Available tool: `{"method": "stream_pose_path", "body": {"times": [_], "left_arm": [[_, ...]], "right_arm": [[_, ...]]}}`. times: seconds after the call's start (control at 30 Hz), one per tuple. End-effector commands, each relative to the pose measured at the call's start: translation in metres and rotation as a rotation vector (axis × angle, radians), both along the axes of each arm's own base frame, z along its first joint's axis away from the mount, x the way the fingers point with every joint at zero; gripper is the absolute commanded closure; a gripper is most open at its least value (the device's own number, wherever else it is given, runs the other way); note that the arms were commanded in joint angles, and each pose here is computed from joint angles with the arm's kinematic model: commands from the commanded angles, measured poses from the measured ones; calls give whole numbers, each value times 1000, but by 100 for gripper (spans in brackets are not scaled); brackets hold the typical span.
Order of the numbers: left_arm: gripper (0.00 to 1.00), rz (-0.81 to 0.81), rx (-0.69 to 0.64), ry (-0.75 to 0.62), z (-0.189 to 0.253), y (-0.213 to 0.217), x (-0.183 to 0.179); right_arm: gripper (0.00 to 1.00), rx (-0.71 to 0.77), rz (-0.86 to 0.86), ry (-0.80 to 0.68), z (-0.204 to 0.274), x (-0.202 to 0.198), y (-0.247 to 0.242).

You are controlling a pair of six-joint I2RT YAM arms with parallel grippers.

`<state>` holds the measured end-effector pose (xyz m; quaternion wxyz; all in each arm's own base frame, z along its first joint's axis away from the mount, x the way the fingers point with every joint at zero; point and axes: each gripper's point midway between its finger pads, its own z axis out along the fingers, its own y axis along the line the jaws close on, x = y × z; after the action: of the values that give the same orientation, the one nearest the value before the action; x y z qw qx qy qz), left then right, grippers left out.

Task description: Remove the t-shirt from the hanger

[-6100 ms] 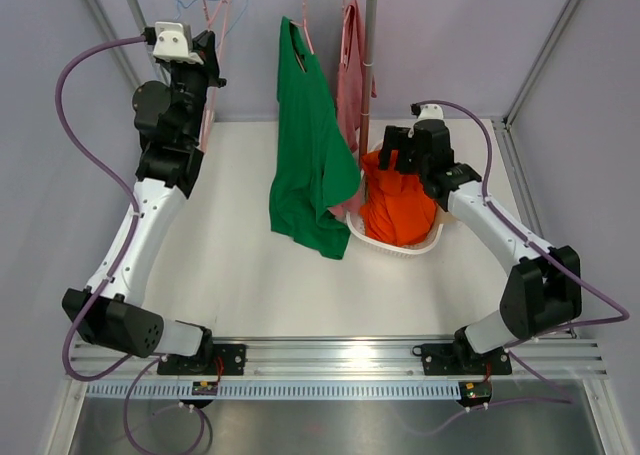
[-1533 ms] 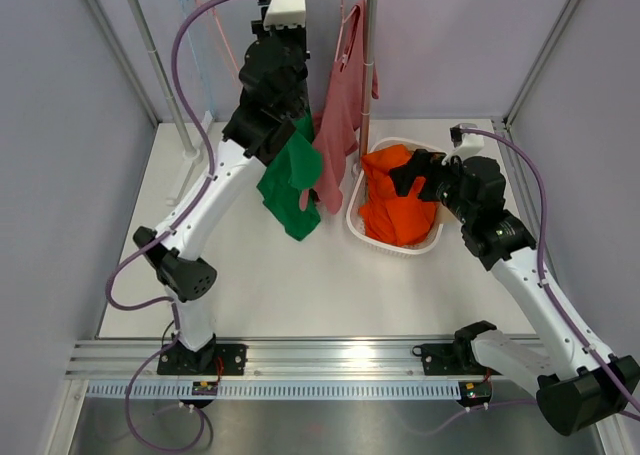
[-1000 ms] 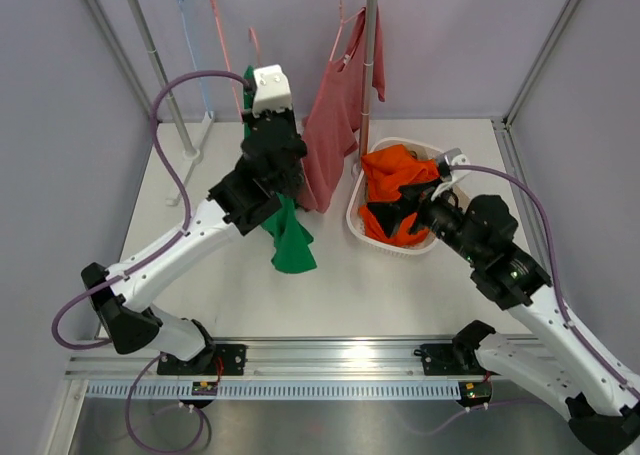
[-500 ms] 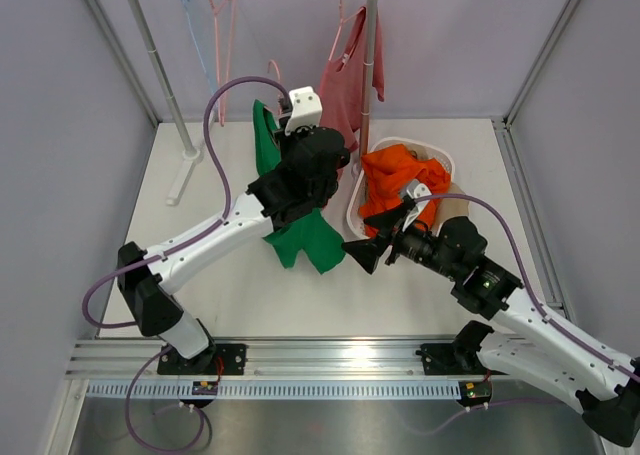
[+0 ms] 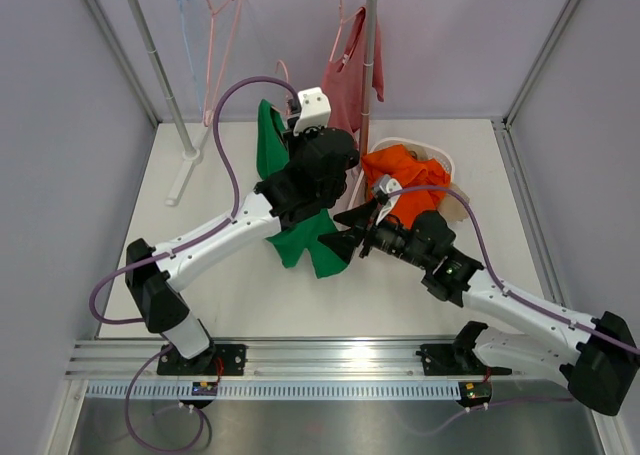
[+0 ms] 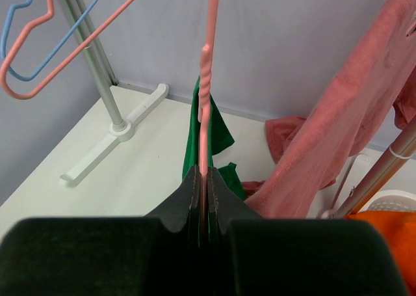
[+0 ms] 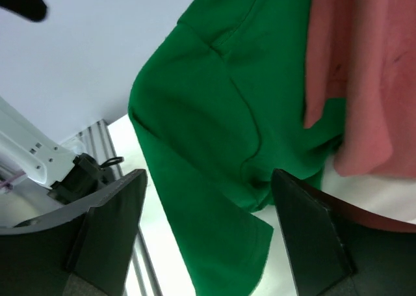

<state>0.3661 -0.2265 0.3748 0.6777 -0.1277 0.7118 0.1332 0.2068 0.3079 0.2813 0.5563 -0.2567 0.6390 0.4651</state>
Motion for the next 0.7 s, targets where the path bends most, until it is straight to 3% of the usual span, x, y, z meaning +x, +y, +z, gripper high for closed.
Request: {"method": "stream_pose_path", "body": {"times": [0.0, 0.1, 0.17, 0.2, 0.23, 0.67], "left_arm": [[100, 6, -161, -94, 29, 1, -6], [100, 15, -161, -97, 31, 1, -5], [100, 13, -159, -97, 33, 0, -3], [100, 16, -150, -92, 30, -2, -1], [100, 16, -152, -94, 31, -3, 0], [100, 91, -130, -90, 29, 20, 37]], "right_arm": [[29, 77, 34, -75, 38, -2, 16], [67, 40, 53, -54, 33, -7, 24], [77, 25, 37, -49, 30, -10, 24], [93, 23, 40, -47, 28, -14, 24], [100, 24, 34, -45, 29, -16, 22], [100, -15, 11, 12, 14, -54, -16]]}}
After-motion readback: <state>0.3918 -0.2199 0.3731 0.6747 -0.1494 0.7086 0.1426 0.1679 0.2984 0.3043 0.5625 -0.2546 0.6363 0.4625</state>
